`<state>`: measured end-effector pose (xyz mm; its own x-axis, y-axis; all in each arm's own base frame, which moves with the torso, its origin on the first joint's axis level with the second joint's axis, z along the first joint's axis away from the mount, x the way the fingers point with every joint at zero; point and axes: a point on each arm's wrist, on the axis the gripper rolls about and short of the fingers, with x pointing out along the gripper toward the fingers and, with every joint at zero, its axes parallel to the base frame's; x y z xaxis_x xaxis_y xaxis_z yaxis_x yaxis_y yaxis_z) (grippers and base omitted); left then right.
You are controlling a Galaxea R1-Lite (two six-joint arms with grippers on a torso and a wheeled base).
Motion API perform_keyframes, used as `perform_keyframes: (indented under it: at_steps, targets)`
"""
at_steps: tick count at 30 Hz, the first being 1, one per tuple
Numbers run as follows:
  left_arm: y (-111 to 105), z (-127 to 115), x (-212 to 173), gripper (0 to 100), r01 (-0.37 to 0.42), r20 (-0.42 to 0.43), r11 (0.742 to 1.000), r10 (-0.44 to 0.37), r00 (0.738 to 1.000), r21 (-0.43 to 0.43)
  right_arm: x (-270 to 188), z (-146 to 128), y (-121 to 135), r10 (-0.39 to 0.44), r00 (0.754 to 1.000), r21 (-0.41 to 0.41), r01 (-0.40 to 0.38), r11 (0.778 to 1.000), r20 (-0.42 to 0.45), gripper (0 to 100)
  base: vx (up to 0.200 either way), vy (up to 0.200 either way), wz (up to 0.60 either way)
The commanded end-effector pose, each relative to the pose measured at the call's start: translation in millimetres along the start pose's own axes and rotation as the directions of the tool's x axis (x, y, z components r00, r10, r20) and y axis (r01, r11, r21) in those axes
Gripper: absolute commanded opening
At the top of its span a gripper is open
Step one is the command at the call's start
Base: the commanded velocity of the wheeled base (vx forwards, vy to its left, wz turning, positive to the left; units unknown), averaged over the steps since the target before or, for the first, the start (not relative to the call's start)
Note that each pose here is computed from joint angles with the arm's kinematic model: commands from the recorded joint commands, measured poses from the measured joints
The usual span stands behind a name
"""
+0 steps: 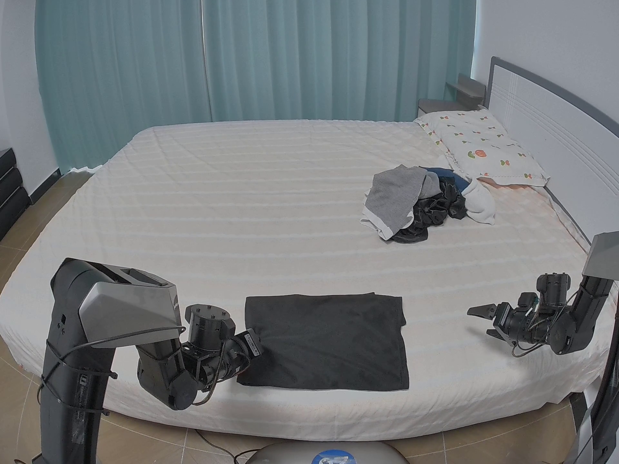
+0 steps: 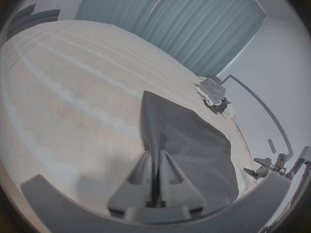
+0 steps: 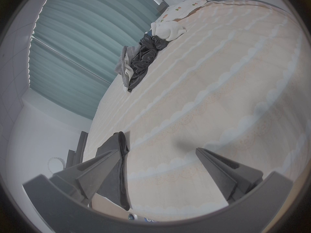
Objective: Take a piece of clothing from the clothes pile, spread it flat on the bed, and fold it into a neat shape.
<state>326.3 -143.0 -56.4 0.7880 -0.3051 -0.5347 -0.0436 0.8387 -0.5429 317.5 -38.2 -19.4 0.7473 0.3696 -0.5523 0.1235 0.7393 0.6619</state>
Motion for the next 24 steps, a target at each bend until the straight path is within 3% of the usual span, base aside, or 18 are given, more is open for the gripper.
perform_keyframes:
  at_steps: [1,6,9,22,24]
  targets:
    - [-1,2,-2,0,0.000,0.008,1.000,0.000,1.000,-0.004,0,0,0,0.000,1.000,0.001,0.000,1.000,0.000,100,0.000,0.000,0.00]
    - [-2,2,-2,0,-0.004,0.016,1.000,0.004,1.000,0.000,0,0,0,0.000,1.000,0.001,0.000,1.000,0.000,100,0.000,0.000,0.00]
    - [-10,0,-1,0,-0.061,0.082,0.998,0.059,0.995,0.018,0,0,0,0.000,1.000,0.001,0.000,1.000,0.000,100,0.000,0.000,0.00]
    - [-15,-3,-5,0,-0.074,0.071,0.997,0.072,0.995,0.029,2,-3,2,0.003,1.000,-0.003,-0.003,1.000,-0.010,100,0.000,0.000,0.00]
    - [-13,-1,-5,0,-0.078,0.074,0.997,0.076,0.994,0.025,1,-3,2,0.002,1.000,-0.001,-0.002,1.000,-0.010,100,0.000,0.200,0.00]
